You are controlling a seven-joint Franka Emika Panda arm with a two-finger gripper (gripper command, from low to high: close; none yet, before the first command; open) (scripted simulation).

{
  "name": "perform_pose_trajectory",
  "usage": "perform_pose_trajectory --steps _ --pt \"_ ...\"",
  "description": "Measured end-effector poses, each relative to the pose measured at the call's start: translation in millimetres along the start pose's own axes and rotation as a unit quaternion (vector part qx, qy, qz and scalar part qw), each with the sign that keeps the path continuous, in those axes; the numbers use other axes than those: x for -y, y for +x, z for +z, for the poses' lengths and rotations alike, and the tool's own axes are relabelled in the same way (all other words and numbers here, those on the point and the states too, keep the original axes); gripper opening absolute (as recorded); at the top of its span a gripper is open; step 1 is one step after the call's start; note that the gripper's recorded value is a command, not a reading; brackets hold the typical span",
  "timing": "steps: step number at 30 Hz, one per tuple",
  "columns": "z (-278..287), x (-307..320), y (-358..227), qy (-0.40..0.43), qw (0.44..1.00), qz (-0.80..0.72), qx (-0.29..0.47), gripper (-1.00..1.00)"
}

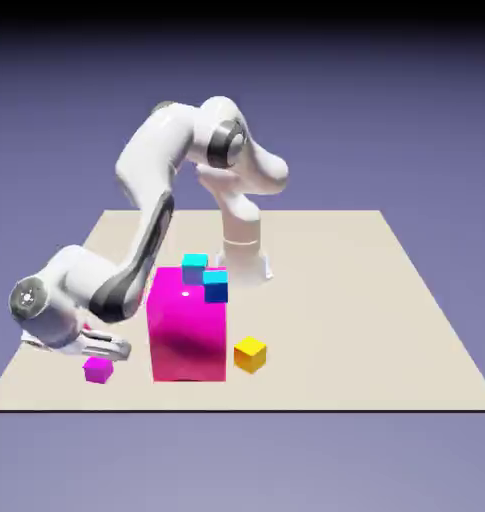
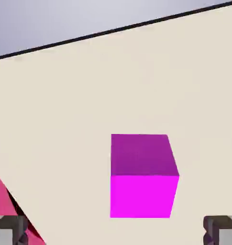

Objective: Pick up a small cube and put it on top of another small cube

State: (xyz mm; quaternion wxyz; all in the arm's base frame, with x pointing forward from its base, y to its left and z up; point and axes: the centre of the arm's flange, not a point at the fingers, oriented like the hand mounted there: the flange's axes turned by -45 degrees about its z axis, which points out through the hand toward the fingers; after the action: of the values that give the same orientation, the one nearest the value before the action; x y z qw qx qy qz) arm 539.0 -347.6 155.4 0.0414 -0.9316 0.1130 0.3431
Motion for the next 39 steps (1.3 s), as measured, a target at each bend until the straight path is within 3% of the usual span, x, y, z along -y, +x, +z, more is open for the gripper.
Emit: perform_pose_trajectory --steps 4,5,7,11,18,24,26,31,36,37,39 --pt "50.9 -0.2 11.0 0.0 1.0 0.0 0.0 0.0" --pt "65.2 0.0 13.0 0.0 1.0 0.0 0.0 -1.0" --pt "65.2 0.1 13.0 0.001 1.0 0.0 0.0 -1.0" --pt "-0.2 6.6 2.0 0.001 1.0 -0.006 -0.001 -1.0" --pt "-35.4 275.4 -38.1 0.015 0.982 -0.187 -0.01 -1.0" --pt "-14.1 478.5 -157.8 -0.002 0.943 -0.332 0.019 -1.0" --pt "-4.8 514.6 -201.2 -0.011 0.934 -0.357 0.03 -1.0" --pt "-80.8 349.8 -216.9 0.02 0.989 -0.143 0.003 -1.0" --pt "-111.7 170.6 -270.1 0.083 0.993 0.087 -0.001 -1.0" --pt "-111.5 151.1 -273.5 0.093 0.99 0.107 -0.001 -1.0" --pt "-113.1 178.6 -271.5 0.074 0.994 0.085 -0.001 -1.0"
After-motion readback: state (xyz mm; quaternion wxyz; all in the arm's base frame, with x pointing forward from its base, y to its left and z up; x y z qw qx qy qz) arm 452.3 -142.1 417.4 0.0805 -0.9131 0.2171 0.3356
